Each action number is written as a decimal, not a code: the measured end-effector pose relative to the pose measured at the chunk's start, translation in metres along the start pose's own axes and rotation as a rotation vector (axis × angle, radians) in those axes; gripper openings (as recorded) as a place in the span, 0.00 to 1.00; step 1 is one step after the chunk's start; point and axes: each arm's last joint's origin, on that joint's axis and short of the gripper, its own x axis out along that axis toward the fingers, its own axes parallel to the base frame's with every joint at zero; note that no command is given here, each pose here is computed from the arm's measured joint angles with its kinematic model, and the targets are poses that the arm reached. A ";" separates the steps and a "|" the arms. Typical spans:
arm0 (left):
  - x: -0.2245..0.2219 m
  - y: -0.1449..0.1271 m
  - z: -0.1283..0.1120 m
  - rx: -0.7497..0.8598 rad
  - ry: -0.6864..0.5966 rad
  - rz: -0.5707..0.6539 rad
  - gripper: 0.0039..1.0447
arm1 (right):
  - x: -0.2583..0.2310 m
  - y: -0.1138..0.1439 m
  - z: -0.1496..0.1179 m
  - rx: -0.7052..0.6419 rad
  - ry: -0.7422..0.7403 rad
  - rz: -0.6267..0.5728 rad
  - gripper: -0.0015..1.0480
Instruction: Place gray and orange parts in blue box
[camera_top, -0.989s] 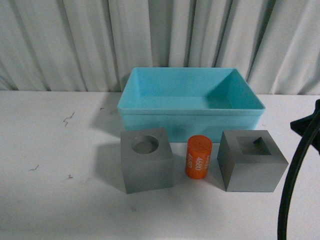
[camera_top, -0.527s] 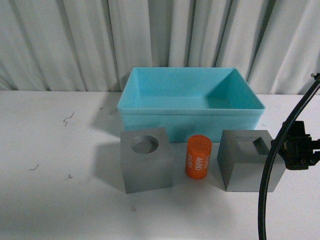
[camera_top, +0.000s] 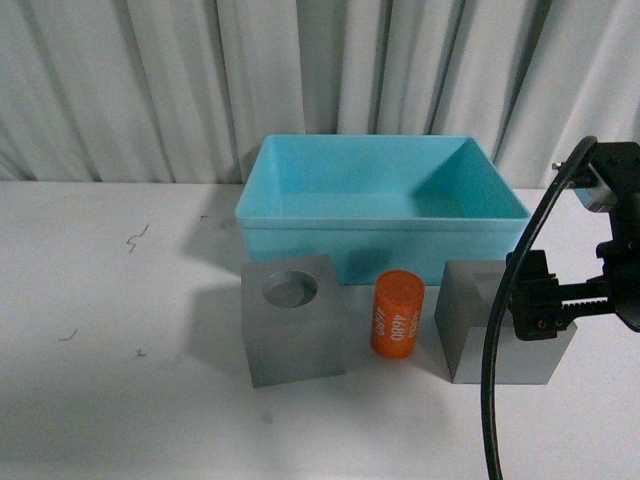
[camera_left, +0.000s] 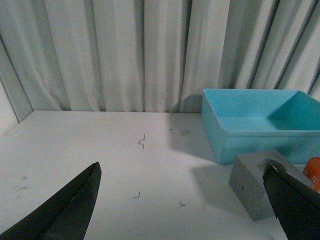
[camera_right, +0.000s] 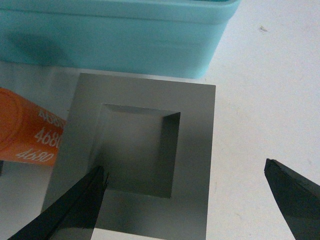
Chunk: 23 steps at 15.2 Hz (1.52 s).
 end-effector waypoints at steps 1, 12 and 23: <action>0.000 0.000 0.000 0.000 0.000 0.000 0.94 | 0.003 0.000 0.000 0.003 0.006 -0.014 0.94; 0.000 0.000 0.000 0.000 0.000 0.000 0.94 | 0.026 0.002 0.000 0.047 0.027 -0.055 0.94; 0.000 0.000 0.000 0.000 0.000 0.000 0.94 | 0.015 -0.006 -0.006 0.082 0.052 -0.098 0.18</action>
